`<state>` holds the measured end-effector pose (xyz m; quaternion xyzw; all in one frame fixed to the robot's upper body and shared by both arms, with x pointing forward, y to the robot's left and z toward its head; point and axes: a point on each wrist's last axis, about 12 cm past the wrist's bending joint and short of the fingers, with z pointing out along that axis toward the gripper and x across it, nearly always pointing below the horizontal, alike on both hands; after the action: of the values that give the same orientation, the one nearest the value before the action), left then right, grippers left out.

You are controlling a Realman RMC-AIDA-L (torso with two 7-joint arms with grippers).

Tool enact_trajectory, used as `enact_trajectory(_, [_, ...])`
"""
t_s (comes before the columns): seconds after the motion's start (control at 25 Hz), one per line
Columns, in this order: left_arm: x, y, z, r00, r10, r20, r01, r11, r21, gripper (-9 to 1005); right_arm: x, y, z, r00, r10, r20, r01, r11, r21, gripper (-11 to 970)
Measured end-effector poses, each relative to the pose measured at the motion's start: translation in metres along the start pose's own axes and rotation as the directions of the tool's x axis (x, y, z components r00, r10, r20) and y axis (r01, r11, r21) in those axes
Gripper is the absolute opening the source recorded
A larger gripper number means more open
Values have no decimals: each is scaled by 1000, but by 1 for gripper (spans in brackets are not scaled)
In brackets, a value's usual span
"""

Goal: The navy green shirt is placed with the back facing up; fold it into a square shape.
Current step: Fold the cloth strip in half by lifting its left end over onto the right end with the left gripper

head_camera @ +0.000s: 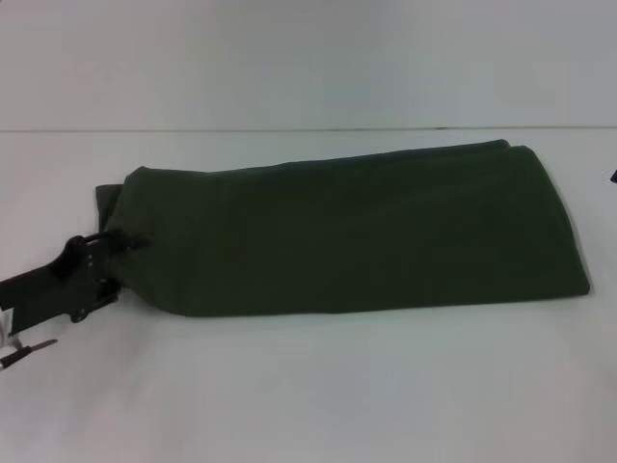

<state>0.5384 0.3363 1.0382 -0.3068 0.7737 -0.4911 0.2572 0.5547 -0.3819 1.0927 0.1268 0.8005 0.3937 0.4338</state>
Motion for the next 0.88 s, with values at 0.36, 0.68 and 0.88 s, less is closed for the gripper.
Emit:
enact_trajectory(0.36, [4, 16, -10, 999, -42, 17, 43, 998, -52, 642, 0, 0, 0, 1000, 4, 8, -4, 1000, -2, 607])
enact_trajectory(0.68, [-3, 8, 4, 1000, -1, 30, 4, 997, -77, 642, 0, 1, 0, 1000, 4, 8, -4, 1000, -5, 607])
enact_trajectory(0.88, [-3, 7, 11, 999, 1, 35, 3, 996, -88, 642, 0, 0, 0, 1000, 6, 8, -6, 1000, -4, 606])
